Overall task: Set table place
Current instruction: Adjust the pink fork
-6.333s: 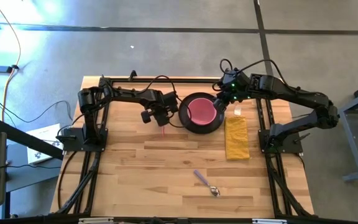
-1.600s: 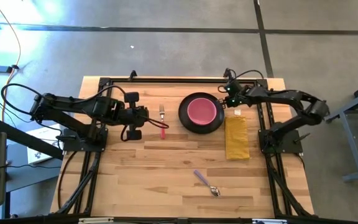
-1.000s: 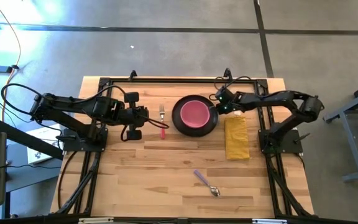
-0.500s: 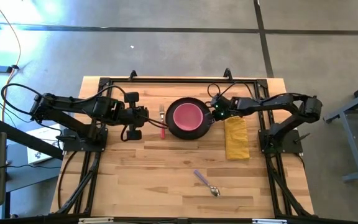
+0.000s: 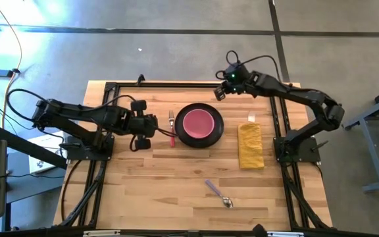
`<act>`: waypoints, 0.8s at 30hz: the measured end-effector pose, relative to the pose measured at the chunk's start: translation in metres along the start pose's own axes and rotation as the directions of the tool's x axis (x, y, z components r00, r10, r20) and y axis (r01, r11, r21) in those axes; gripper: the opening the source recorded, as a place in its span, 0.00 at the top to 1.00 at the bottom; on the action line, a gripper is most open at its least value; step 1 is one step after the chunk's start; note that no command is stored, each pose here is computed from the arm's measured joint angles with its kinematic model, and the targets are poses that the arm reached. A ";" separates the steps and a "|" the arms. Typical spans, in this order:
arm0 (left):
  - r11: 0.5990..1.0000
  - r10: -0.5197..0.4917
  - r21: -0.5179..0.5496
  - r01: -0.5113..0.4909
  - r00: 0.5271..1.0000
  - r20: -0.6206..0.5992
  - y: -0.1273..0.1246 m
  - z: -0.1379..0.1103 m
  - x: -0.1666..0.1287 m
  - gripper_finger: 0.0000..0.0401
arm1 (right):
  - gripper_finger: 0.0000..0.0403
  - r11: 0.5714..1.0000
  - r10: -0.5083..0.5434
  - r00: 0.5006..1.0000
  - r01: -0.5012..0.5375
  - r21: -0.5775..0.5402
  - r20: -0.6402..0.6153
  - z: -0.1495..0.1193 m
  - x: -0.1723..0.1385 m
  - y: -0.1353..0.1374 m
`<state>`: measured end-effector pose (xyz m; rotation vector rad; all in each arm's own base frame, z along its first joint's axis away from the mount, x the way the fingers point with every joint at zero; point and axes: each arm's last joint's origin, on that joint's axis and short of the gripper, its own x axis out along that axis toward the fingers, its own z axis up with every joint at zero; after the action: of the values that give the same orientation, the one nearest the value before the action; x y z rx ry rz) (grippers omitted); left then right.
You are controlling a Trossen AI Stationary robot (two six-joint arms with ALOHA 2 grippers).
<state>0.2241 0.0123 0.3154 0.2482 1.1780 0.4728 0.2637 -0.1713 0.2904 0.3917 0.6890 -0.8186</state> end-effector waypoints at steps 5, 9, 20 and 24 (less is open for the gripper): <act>0.997 -0.066 -0.027 0.067 0.997 0.027 -0.017 -0.003 0.012 1.00 | 1.00 0.999 -0.001 0.992 -0.004 -0.039 -0.127 -0.009 -0.005 0.001; 0.991 -0.116 -0.044 0.124 0.982 0.149 -0.042 0.001 0.023 1.00 | 1.00 0.996 -0.001 0.966 -0.021 -0.083 -0.257 -0.031 -0.011 0.012; 0.962 -0.254 -0.028 0.270 0.931 0.261 -0.105 -0.004 0.070 1.00 | 1.00 0.988 -0.025 0.957 -0.021 -0.156 -0.288 -0.055 -0.052 0.044; 0.959 -0.274 0.007 0.282 0.924 0.266 -0.126 0.000 0.088 1.00 | 1.00 0.989 -0.020 0.970 -0.016 -0.145 -0.243 -0.056 -0.068 0.046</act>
<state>0.2792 -0.0558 0.1888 0.1093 0.9243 0.1997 0.2438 -0.0743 0.3005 0.3622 0.9728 -0.7228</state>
